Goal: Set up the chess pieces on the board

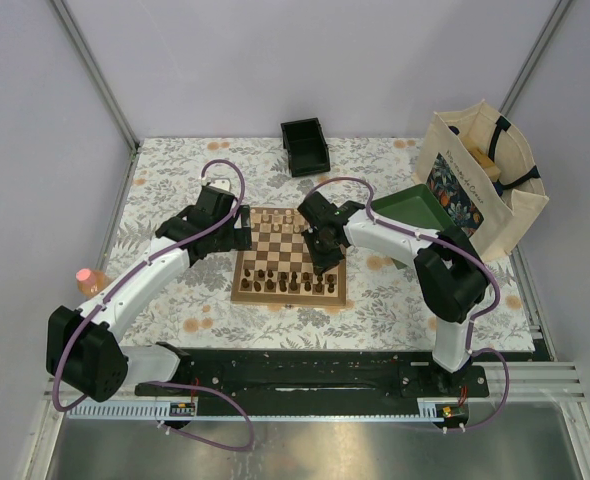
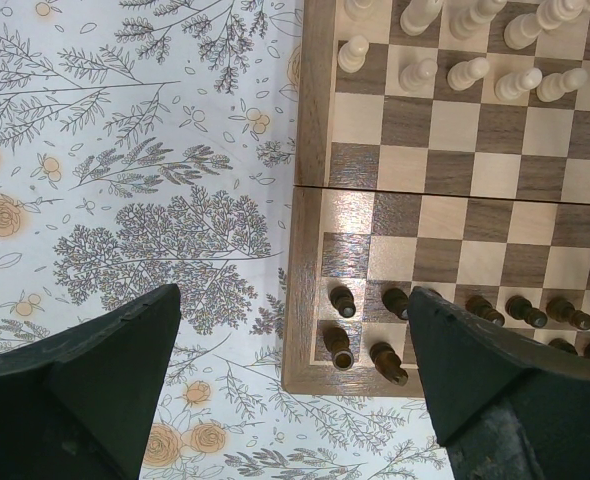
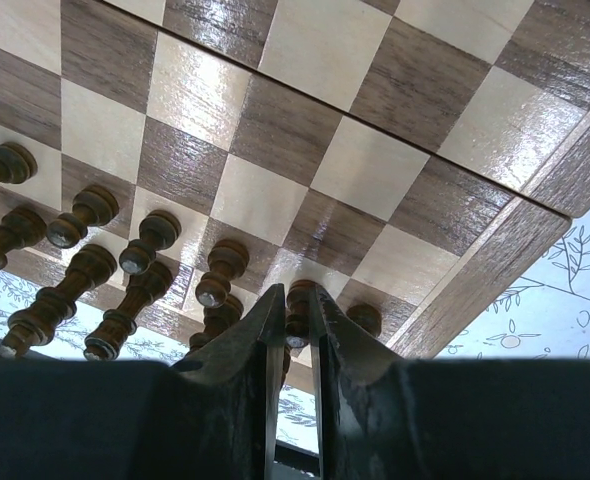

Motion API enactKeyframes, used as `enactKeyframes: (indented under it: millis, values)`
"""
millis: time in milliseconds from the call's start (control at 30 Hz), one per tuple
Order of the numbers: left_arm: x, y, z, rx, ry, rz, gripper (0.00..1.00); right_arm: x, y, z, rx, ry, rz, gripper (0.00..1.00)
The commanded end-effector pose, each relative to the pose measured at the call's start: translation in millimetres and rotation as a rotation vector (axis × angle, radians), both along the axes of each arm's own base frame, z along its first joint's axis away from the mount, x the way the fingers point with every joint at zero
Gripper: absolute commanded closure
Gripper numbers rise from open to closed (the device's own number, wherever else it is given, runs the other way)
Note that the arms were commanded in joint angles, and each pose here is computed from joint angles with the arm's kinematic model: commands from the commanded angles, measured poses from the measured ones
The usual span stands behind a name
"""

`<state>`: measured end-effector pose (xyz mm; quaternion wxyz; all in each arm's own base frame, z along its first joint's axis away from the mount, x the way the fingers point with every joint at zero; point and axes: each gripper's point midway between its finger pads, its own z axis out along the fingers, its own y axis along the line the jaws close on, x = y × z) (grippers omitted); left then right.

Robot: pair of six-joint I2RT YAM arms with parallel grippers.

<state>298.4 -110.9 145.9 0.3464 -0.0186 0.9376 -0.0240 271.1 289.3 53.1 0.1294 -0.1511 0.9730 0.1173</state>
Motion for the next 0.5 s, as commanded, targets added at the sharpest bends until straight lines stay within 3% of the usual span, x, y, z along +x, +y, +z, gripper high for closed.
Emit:
enactKeyframes:
  millis: [0, 267, 467]
  values:
    - [12.6, -4.6, 15.9, -0.029, -0.057, -0.002, 0.01, 7.5, 13.5, 19.9, 0.057, -0.050, 0.010, 0.75]
    - [13.7, -2.2, 17.2, -0.020, -0.062, 0.007, 0.01, 31.7, 31.7, 51.0, 0.111, -0.132, 0.012, 0.74]
    - [15.2, 4.4, 21.0, -0.021, -0.084, 0.038, 0.01, 40.6, 56.1, 56.7, 0.175, -0.115, 0.034, 0.73]
